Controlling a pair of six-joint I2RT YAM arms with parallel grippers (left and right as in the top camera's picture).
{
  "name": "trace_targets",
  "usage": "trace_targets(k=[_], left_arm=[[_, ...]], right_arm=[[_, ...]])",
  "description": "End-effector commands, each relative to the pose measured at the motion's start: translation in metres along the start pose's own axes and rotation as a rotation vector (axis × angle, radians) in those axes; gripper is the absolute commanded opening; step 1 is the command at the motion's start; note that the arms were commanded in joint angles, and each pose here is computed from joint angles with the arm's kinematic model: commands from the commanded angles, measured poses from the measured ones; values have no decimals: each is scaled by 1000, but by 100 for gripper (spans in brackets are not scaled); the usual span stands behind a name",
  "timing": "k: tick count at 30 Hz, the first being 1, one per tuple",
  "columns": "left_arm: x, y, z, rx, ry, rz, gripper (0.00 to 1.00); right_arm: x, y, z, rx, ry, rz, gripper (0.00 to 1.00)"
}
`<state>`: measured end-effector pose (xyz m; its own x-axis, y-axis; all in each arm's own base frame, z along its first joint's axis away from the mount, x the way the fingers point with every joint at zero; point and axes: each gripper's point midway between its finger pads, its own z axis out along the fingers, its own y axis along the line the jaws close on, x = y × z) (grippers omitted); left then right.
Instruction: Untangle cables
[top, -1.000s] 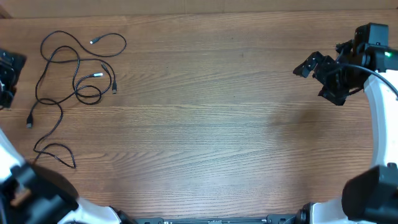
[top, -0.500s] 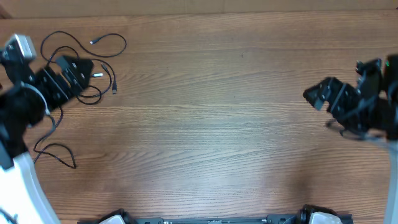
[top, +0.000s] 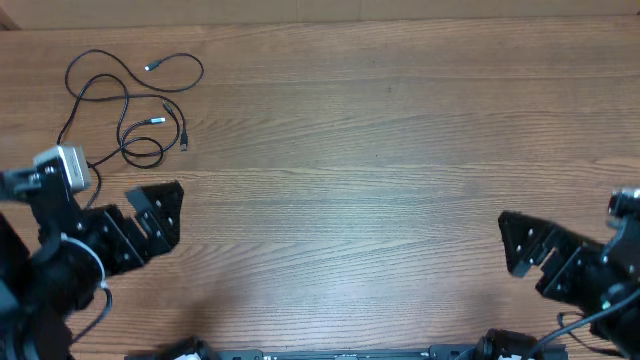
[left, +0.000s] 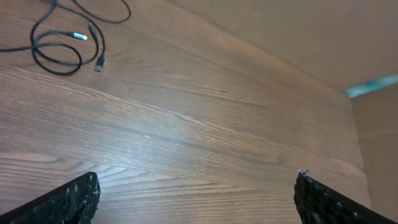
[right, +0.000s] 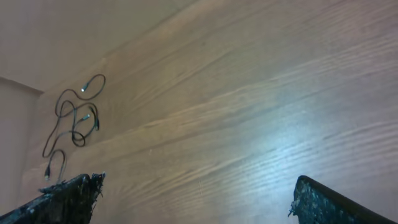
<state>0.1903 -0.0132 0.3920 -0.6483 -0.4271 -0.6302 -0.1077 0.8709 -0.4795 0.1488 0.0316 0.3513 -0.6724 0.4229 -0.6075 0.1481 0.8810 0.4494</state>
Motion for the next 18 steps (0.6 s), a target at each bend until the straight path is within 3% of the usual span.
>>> trace_targets(k=[1, 5, 18], left_arm=[[-1, -3, -5, -1, -21, 55, 100], [-2, -3, -4, -2, -19, 54, 100], [-2, -2, -4, -1, -17, 53, 100]], right_arm=[[8, -5, 3, 23, 38, 5, 100], [23, -10, 1, 42, 99, 29, 100], [23, -10, 1, 42, 98, 29, 100]])
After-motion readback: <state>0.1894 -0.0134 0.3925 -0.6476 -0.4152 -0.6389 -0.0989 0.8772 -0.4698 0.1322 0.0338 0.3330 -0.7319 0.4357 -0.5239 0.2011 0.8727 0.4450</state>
